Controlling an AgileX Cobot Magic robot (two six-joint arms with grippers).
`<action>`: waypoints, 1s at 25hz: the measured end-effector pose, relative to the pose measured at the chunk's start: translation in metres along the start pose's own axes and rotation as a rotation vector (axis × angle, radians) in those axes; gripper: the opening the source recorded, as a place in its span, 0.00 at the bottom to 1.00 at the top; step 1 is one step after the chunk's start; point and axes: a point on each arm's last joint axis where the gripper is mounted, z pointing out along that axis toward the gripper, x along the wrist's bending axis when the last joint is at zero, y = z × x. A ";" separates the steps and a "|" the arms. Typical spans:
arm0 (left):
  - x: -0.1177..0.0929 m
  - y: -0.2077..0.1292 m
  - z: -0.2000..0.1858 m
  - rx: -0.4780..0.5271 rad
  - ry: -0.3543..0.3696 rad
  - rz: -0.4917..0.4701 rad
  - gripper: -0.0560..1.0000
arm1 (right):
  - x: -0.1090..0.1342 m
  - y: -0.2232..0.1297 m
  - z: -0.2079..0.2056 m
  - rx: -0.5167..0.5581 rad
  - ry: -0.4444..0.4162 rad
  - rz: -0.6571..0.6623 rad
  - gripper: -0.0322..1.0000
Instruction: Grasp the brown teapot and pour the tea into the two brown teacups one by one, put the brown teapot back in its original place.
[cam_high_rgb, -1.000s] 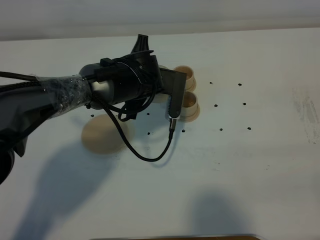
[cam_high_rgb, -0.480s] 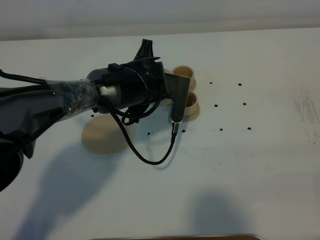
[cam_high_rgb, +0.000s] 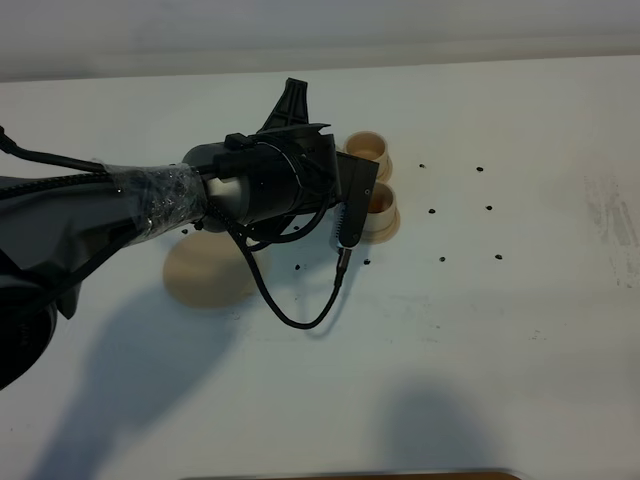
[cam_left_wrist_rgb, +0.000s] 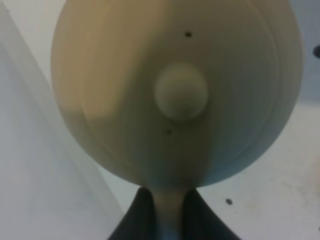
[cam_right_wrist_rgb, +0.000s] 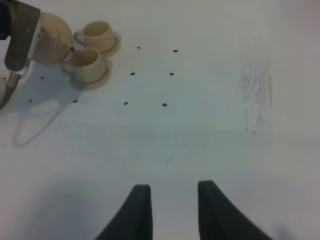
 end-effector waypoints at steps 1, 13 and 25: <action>0.000 0.000 0.000 0.001 0.005 0.007 0.21 | 0.000 0.000 0.000 0.000 0.000 0.000 0.24; 0.003 0.005 -0.004 0.008 0.053 0.072 0.21 | 0.000 0.000 0.000 0.000 0.001 0.000 0.24; 0.005 0.005 -0.004 0.011 0.071 0.107 0.21 | 0.000 0.000 0.000 0.000 0.001 0.000 0.24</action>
